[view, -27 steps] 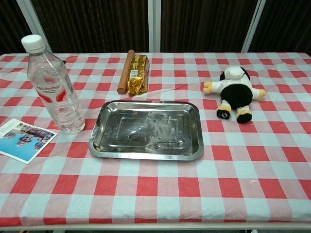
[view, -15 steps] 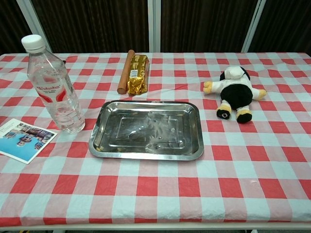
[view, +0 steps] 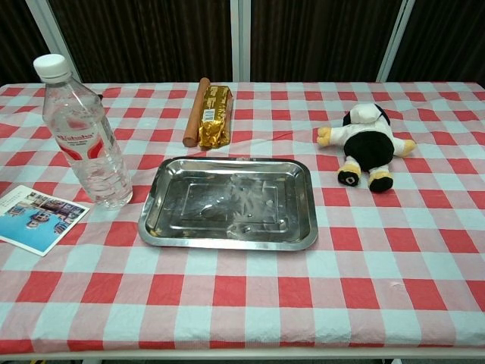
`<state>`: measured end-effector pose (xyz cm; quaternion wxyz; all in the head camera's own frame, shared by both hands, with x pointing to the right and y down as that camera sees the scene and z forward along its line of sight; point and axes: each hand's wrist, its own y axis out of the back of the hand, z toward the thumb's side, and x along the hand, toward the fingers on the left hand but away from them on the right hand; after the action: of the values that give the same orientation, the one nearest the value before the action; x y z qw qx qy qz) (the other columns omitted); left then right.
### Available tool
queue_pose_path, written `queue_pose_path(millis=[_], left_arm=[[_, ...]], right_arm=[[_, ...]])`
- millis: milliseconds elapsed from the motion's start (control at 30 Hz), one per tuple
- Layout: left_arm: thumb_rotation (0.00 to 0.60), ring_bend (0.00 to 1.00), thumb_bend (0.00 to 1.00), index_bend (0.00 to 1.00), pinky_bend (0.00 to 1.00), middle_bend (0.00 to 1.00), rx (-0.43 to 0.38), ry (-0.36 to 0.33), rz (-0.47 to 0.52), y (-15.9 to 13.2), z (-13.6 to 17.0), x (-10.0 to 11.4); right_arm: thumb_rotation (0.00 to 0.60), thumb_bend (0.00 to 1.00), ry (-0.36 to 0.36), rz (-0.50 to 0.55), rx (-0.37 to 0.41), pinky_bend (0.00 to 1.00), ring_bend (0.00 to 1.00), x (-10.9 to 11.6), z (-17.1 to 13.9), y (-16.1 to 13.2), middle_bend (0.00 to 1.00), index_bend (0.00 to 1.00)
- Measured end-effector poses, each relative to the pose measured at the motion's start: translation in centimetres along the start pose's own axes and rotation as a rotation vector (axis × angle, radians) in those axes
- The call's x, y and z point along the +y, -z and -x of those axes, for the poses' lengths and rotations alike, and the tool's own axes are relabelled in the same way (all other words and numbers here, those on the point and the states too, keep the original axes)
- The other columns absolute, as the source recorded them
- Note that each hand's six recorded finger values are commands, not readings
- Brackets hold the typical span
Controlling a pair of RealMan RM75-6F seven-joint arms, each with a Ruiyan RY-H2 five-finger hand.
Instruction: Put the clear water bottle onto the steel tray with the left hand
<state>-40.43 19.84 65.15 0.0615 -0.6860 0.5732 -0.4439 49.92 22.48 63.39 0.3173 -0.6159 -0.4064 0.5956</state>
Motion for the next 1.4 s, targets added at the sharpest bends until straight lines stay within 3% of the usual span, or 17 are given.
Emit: queue_pose_path(millis=[100, 233, 600, 967, 1133, 1300, 1400], left_arm=[[0.6, 0.17, 0.0, 0.21, 0.22, 0.25, 0.021, 0.017, 0.142, -0.1, -1.3, -1.8], [0.6, 0.17, 0.0, 0.21, 0.22, 0.25, 0.022, 0.039, 0.187, -0.5, -2.5, -3.6], [0.6, 0.17, 0.0, 0.21, 0.22, 0.25, -0.054, 0.108, 0.12, -4.0, -4.7, -7.1], [0.6, 0.17, 0.0, 0.21, 0.22, 0.25, -0.071, 0.186, 0.152, -7.1, -6.7, -10.8], [0.6, 0.19, 0.04, 0.3, 0.22, 0.36, -0.074, 0.202, 0.166, -7.5, -6.8, -11.3], [0.6, 0.33, 0.12, 0.51, 0.31, 0.57, -0.088, 0.196, 0.165, -8.1, -7.0, -11.4], [0.6, 0.39, 0.15, 0.56, 0.35, 0.62, -0.093, 0.194, 0.153, -8.4, -7.0, -11.4]], right_arm=[[0.6, 0.12, -0.007, -0.003, -0.005, 0.0, 0.0, -0.2, 0.1, 0.1, 0.04, 0.07], [0.6, 0.12, -0.004, -0.003, -0.009, 0.0, 0.0, -0.1, 0.2, 0.2, 0.04, 0.07], [0.6, 0.12, 0.002, 0.005, -0.01, 0.0, 0.0, 0.1, 0.1, 0.4, 0.04, 0.07], [0.6, 0.12, -0.001, 0.016, -0.021, 0.0, 0.0, 0.2, 0.3, 0.7, 0.04, 0.07], [0.6, 0.12, -0.001, 0.021, -0.024, 0.0, 0.0, 0.3, 0.4, 0.7, 0.04, 0.07], [0.6, 0.12, -0.003, 0.022, -0.026, 0.0, 0.0, 0.3, 0.4, 0.7, 0.04, 0.07], [0.6, 0.12, -0.002, 0.023, -0.025, 0.0, 0.0, 0.3, 0.5, 0.7, 0.04, 0.07]])
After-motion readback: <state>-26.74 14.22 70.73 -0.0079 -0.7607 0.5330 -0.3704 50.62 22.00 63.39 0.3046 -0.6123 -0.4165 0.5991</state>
